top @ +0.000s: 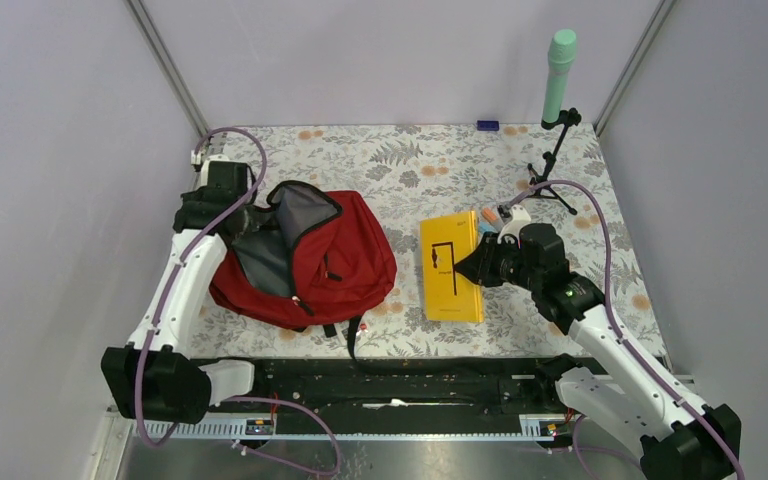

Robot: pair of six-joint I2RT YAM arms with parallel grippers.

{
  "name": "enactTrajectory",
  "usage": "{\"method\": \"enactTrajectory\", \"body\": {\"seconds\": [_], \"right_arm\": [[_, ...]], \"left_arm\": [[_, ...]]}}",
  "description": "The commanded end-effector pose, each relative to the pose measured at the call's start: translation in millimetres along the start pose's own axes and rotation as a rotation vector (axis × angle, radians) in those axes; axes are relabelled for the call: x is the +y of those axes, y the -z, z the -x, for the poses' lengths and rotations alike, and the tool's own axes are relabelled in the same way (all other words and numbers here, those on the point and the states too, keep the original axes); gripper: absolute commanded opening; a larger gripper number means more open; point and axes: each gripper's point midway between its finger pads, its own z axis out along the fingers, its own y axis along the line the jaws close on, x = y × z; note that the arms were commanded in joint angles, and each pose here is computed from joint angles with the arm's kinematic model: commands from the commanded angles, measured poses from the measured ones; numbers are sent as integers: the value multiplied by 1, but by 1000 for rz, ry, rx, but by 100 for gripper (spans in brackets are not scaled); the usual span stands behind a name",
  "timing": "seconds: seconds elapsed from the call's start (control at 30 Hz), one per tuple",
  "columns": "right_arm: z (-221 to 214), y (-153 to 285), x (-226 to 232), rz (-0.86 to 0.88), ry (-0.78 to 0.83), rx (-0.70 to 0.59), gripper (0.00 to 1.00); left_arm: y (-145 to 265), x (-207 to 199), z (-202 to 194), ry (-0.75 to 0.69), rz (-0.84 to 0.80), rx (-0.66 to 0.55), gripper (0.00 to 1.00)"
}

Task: Pack the student bag
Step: Place the book in the student bag.

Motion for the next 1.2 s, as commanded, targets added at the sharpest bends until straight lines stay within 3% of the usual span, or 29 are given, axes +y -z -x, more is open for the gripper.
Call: {"method": "enactTrajectory", "body": {"seconds": [0.0, 0.13, 0.53, 0.83, 0.93, 1.17], "right_arm": [[42, 15, 31, 84, 45, -117, 0], [51, 20, 38, 96, 53, -140, 0], [140, 48, 91, 153, 119, -329, 0], [197, 59, 189, 314, 249, -461, 0], [210, 54, 221, 367, 270, -491, 0], [227, -10, 271, 320, 325, -517, 0]], "left_arm": [[0, -14, 7, 61, -174, -8, 55], [18, -29, 32, 95, -303, -61, 0], [158, -48, 136, 218, -767, -523, 0], [218, -80, 154, 131, -1008, -668, 0], [220, -89, 148, 105, -1049, -677, 0], [217, -104, 139, 112, -1118, -666, 0]]}}
